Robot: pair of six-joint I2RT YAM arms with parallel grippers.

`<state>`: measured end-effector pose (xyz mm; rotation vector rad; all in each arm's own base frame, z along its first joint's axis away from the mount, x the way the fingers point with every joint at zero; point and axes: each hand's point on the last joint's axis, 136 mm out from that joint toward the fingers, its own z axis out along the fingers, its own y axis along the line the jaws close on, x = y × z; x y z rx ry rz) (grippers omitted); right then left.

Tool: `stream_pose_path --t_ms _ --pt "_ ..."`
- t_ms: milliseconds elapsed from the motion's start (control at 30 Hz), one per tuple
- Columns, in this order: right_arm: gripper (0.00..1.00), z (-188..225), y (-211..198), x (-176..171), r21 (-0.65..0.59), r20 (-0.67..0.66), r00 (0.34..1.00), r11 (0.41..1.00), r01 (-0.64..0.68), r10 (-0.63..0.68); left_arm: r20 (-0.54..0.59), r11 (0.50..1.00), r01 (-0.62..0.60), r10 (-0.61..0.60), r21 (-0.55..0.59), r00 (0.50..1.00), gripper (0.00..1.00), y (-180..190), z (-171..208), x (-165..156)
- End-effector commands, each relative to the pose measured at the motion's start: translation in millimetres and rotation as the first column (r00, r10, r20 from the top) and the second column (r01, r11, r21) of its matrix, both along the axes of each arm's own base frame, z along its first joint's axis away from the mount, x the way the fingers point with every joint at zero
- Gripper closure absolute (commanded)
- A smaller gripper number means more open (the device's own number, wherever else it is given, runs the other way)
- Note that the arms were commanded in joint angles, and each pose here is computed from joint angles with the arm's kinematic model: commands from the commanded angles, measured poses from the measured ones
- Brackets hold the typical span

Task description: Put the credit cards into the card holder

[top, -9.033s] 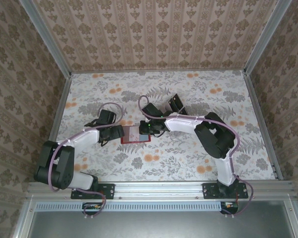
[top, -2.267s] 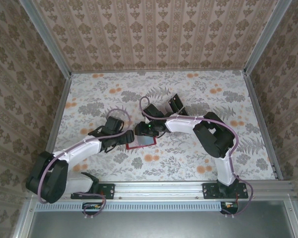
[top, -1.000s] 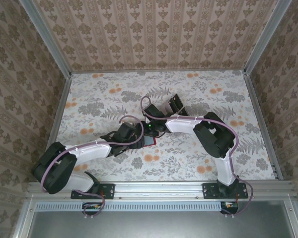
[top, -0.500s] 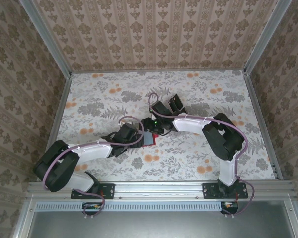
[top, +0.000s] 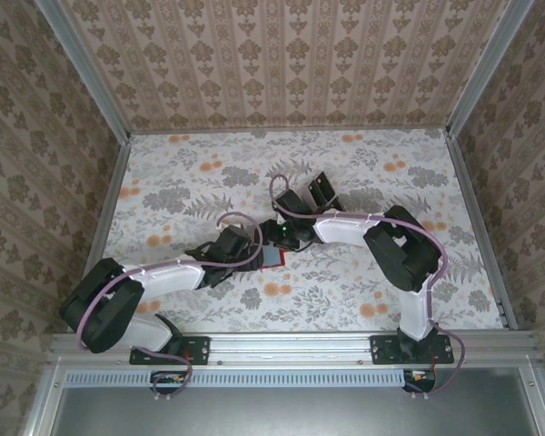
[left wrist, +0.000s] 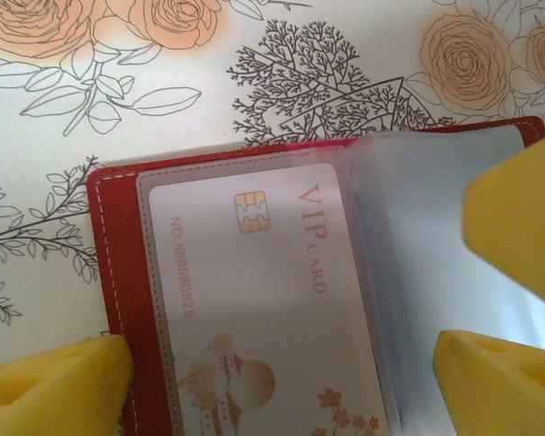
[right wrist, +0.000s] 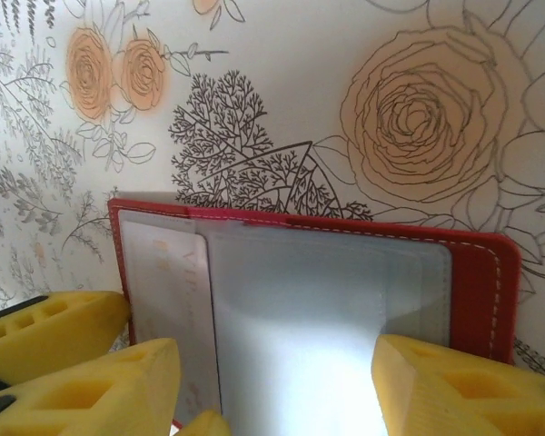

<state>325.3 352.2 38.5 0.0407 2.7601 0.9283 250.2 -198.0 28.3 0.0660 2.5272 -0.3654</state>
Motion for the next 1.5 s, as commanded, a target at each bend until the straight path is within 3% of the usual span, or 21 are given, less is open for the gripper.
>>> stream_pose_path --t_ms 0,500,1133,1467 --pt "0.39 -9.0 12.3 -1.1 0.012 -0.038 0.999 1.0 -0.006 0.006 -0.049 1.0 0.008 -0.007 0.014 0.999 0.09 9.1 -10.2 -15.8" --pt "0.39 -11.5 29.8 -7.2 0.029 -0.053 0.998 0.999 -0.027 0.029 -0.04 0.999 0.037 -0.037 0.006 0.998 0.06 2.0 -6.1 -12.4" --pt "0.37 34.1 5.5 8.7 0.046 0.052 0.998 0.999 0.021 -0.023 -0.135 0.997 -0.002 0.012 0.078 0.991 0.14 24.6 -53.8 -34.0" --pt "0.37 14.2 0.7 3.3 0.023 0.02 0.999 0.999 0.029 -0.029 -0.139 0.997 0.001 0.011 0.08 0.99 0.14 23.9 -56.0 -33.7"
